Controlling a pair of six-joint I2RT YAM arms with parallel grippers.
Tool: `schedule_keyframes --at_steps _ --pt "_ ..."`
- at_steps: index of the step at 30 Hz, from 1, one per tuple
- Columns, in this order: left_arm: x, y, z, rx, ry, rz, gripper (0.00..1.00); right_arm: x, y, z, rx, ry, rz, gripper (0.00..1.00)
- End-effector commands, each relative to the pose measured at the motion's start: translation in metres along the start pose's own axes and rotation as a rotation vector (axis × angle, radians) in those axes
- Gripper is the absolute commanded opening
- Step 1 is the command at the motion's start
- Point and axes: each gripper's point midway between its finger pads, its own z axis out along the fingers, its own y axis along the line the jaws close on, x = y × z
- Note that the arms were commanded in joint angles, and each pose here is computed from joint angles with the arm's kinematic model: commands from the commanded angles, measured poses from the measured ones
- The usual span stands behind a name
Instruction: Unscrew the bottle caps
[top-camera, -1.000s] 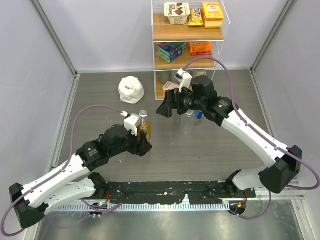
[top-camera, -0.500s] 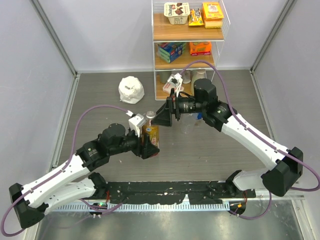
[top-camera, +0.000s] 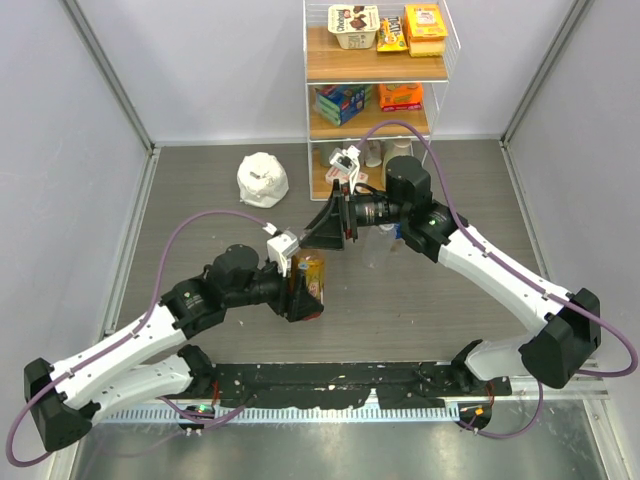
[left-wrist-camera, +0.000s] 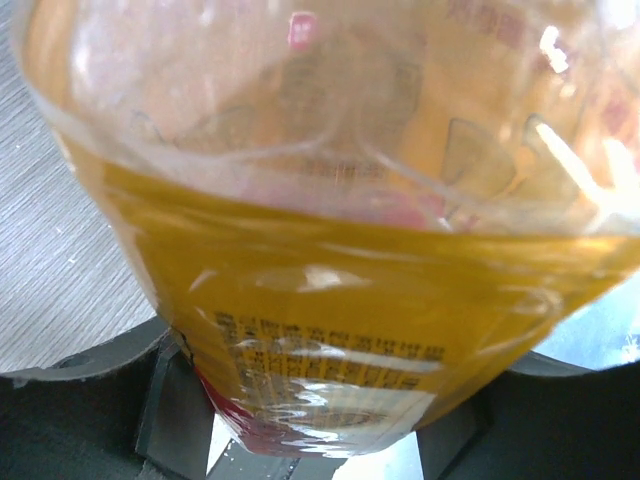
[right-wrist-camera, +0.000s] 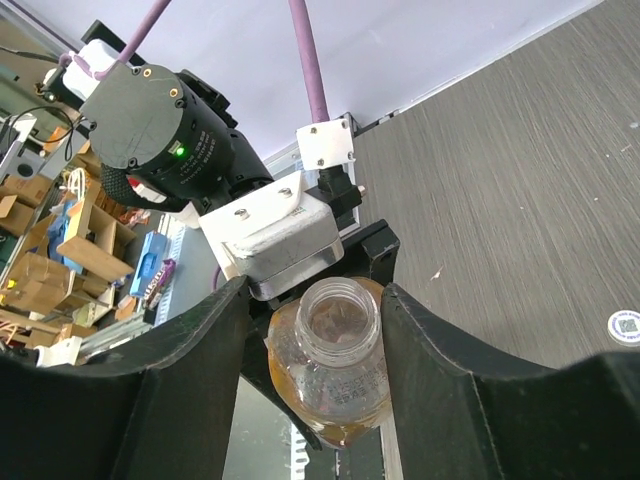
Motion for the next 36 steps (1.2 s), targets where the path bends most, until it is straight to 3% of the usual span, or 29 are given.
schedule_keyframes --at_steps 1,7,12,16,20,24,26,28,33,34,36 --pt "-0.032 -0.017 -0.007 0.052 -0.106 0.06 0.01 -0.006 0.011 0.002 -0.047 -0.003 -0.031 0.55" --pt "-0.033 -0.02 -0.008 0.065 -0.105 0.064 0.01 -0.005 0.006 0.001 -0.018 -0.005 -0.047 0.77" --pt "-0.033 -0.019 -0.008 0.068 -0.11 0.067 0.01 -0.004 0.004 0.003 -0.023 -0.001 -0.038 0.77" --pt "-0.032 -0.02 -0.008 0.071 -0.11 0.063 0.01 0.0 0.008 0.003 -0.058 0.008 -0.042 0.72" --pt "-0.033 -0.022 -0.01 0.079 -0.118 0.065 0.02 0.0 0.011 0.003 -0.076 0.007 -0.05 0.64" --pt "-0.033 -0.023 -0.011 0.084 -0.12 0.066 0.02 0.0 0.009 0.004 -0.077 0.009 -0.039 0.45" --pt "-0.033 -0.024 -0.011 0.087 -0.12 0.065 0.03 0.001 0.008 0.005 -0.076 0.012 -0.031 0.13" --pt "-0.034 -0.024 -0.012 0.089 -0.123 0.063 0.05 0.001 0.006 0.005 -0.072 0.013 -0.027 0.02" --pt "-0.035 -0.024 -0.012 0.088 -0.128 0.062 0.12 0.002 0.005 0.004 -0.053 0.014 -0.043 0.02" --pt "-0.036 -0.025 -0.013 0.091 -0.131 0.061 0.17 0.002 0.003 0.004 -0.04 0.011 -0.049 0.02" --pt "-0.036 -0.025 -0.013 0.089 -0.134 0.06 0.41 0.0 0.0 0.002 -0.016 0.006 -0.063 0.02"
